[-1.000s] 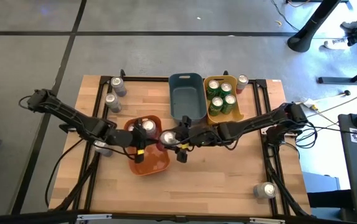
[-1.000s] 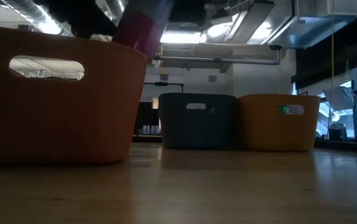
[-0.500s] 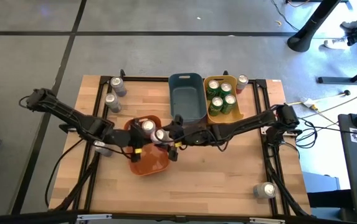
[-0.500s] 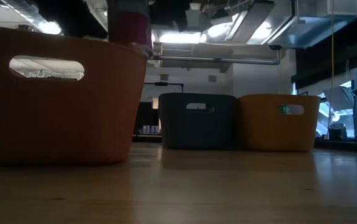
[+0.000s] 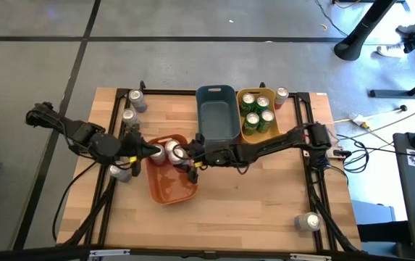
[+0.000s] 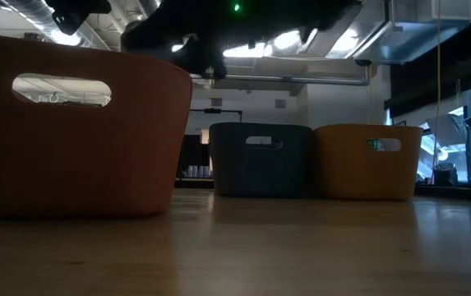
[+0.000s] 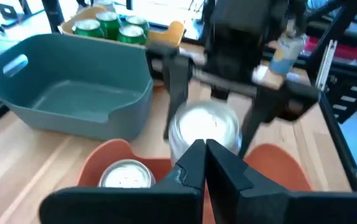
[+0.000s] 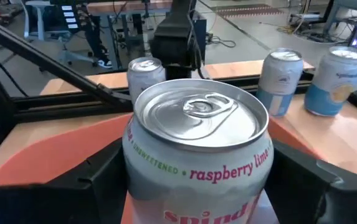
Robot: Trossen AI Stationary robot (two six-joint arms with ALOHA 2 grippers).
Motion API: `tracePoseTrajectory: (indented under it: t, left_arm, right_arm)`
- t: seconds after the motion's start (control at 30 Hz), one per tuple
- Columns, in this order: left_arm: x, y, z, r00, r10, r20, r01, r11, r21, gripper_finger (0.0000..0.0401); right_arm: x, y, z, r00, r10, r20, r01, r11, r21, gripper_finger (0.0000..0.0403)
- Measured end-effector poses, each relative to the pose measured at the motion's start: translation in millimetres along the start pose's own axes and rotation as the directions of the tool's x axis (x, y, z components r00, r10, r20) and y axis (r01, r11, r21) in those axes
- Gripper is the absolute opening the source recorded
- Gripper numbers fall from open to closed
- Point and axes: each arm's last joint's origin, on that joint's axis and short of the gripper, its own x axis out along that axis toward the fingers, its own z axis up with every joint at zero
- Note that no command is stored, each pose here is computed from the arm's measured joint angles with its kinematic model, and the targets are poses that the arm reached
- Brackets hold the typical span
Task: Sort soda cans
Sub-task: Put the pink-white soda can into the orange bin
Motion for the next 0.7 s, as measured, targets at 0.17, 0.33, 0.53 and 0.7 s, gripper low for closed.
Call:
tracePoseTrajectory:
  t: [0.17, 0.33, 0.53, 0.7]
  left_arm:
    - [0.7, 0.1, -0.4, 1.0, 0.012, 0.005, -0.012, 1.0, 0.017, 0.0003]
    - [6.6, 0.4, -10.1, 0.999, 0.026, -0.027, -0.026, 0.999, 0.023, 0.0006]
    - [10.8, 1.3, -18.7, 0.998, 0.036, -0.047, -0.035, 0.999, 0.012, 0.0002]
    - [12.4, 0.8, -20.1, 0.999, 0.032, -0.038, -0.032, 1.0, 0.002, 0.0006]
  right_arm:
    - [16.4, 1.4, -22.4, 0.999, -0.014, 0.036, 0.014, 1.0, 0.004, 0.0291]
    - [24.8, 1.3, -40.5, 0.999, -0.044, 0.009, 0.044, 0.999, -0.003, 0.0291]
    - [33.0, 1.0, -61.4, 0.998, -0.058, -0.033, 0.057, 0.998, -0.017, 0.0291]
    - [36.9, 1.1, -72.2, 0.997, -0.064, -0.046, 0.063, 0.998, -0.018, 0.0291]
